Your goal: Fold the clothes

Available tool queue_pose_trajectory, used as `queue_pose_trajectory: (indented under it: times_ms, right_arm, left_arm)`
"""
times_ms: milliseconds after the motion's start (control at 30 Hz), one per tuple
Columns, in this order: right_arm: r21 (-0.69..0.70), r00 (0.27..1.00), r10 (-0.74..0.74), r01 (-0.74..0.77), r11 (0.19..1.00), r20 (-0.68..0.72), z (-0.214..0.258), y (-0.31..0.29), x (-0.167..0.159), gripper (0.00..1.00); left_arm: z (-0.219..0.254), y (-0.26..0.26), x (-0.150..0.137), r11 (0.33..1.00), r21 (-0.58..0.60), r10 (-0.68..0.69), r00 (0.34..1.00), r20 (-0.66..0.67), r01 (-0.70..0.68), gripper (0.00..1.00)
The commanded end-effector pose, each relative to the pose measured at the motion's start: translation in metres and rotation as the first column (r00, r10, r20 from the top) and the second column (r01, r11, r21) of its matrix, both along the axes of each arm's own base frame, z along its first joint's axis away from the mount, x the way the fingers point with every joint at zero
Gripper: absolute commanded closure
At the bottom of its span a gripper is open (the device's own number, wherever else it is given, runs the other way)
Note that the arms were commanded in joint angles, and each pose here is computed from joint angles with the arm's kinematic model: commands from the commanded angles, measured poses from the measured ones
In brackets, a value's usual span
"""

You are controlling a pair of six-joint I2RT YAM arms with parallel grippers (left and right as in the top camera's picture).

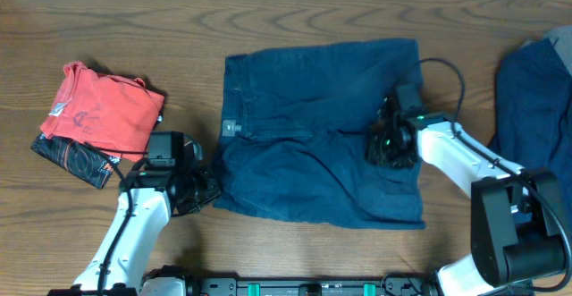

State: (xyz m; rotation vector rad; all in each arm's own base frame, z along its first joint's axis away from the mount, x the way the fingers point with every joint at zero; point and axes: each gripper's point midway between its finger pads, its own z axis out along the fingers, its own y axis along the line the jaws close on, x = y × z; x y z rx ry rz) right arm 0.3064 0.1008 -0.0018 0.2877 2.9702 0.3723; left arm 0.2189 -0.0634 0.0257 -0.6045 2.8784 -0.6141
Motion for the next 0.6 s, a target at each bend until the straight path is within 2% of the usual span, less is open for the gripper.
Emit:
queue_pose_trajectory:
  times_ms: [0,167,267,367,400,567]
  right_arm:
    - [-0.091,0.994,-0.072,0.079,0.993,0.079,-0.014,-0.038,0.023,0.73]
    - [-0.049,0.959,-0.132,0.149,0.988,0.25,0.003,-0.055,0.068,0.73]
    - [-0.052,0.955,-0.09,0.109,0.993,0.282,0.014,-0.059,0.08,0.7]
    - [-0.11,0.966,-0.026,0.056,0.992,0.258,0.028,-0.067,0.084,0.64]
    - [-0.136,0.971,-0.029,0.062,0.989,0.236,0.036,-0.073,0.083,0.59]
    - [-0.186,0.991,-0.104,0.119,0.975,0.088,0.081,-0.091,0.057,0.5]
  left_arm:
    - [-0.006,-0.003,0.0,0.999,0.035,-0.023,1.0,-0.003,0.023,0.94]
    - [-0.005,-0.011,0.017,0.999,0.033,-0.036,0.997,0.063,0.033,0.94]
    - [-0.001,-0.014,0.029,0.999,0.024,-0.024,0.994,0.109,0.021,0.94]
    - [0.0,-0.014,0.033,1.0,0.023,-0.023,0.992,0.127,0.021,0.94]
    - [0.0,-0.014,0.033,1.0,0.023,-0.023,0.992,0.126,0.021,0.94]
    - [-0.003,-0.014,0.025,0.999,0.025,-0.024,0.996,0.091,0.022,0.94]
